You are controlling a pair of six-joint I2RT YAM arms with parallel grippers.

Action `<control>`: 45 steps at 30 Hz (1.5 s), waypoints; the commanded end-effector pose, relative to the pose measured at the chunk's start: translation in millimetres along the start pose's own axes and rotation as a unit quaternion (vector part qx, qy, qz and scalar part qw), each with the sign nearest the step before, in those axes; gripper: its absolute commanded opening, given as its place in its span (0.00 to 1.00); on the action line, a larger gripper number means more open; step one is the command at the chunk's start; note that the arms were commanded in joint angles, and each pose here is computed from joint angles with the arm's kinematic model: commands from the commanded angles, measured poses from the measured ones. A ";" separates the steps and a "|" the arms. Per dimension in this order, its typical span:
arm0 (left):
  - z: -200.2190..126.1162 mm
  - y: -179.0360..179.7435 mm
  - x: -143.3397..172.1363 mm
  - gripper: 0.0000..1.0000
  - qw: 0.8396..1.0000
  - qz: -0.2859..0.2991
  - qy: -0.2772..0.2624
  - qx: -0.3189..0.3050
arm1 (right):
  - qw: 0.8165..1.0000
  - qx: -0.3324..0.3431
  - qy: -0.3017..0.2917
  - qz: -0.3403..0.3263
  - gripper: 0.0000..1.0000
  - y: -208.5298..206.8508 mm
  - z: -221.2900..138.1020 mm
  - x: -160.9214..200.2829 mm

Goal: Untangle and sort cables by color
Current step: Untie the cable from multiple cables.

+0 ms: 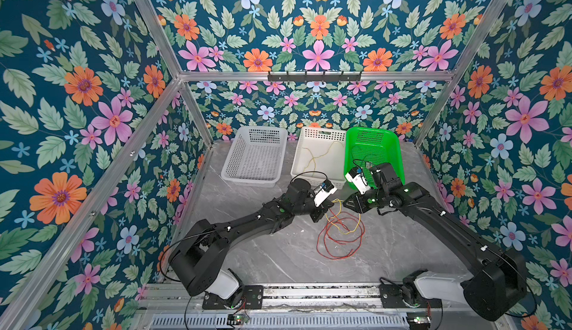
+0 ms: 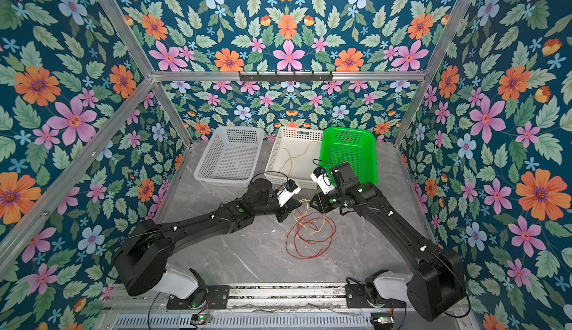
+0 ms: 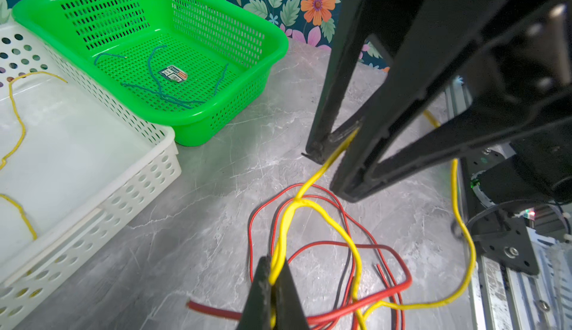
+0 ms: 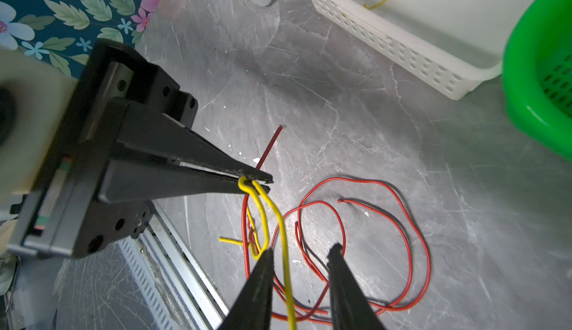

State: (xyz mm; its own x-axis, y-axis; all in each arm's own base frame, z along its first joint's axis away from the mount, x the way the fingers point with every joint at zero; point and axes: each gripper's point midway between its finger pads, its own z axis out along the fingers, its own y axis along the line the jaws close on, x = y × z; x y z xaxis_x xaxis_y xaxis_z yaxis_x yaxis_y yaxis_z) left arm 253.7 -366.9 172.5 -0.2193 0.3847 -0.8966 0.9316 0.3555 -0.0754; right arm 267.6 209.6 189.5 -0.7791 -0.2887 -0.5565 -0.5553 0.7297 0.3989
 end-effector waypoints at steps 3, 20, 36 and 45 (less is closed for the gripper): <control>-2.1 -3.8 2.6 0.00 1.000 0.011 0.012 0.010 | 0.999 -0.027 0.025 -0.005 0.23 7.6 3.1 6.1; 5.7 1.1 9.2 0.26 1.000 0.004 0.014 0.003 | 0.999 -0.046 0.020 -0.008 0.00 25.0 -7.3 3.0; 27.1 2.6 22.7 0.14 1.000 -0.021 0.010 0.017 | 0.999 -0.008 -0.045 0.003 0.00 28.1 -42.7 -13.5; 31.8 4.2 39.5 0.00 0.999 -0.043 0.007 0.013 | 0.990 0.081 -0.113 0.012 0.00 14.0 -84.6 -34.2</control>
State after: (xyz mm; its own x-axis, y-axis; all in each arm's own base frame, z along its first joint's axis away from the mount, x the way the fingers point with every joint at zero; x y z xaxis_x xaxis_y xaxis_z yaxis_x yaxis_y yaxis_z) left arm 254.3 -379.7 126.1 -0.3000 0.3711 -0.8788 0.9242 0.3415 -0.1713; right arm 253.0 189.9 266.1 -0.7123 -0.1856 -0.6768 -0.5272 0.7781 0.3416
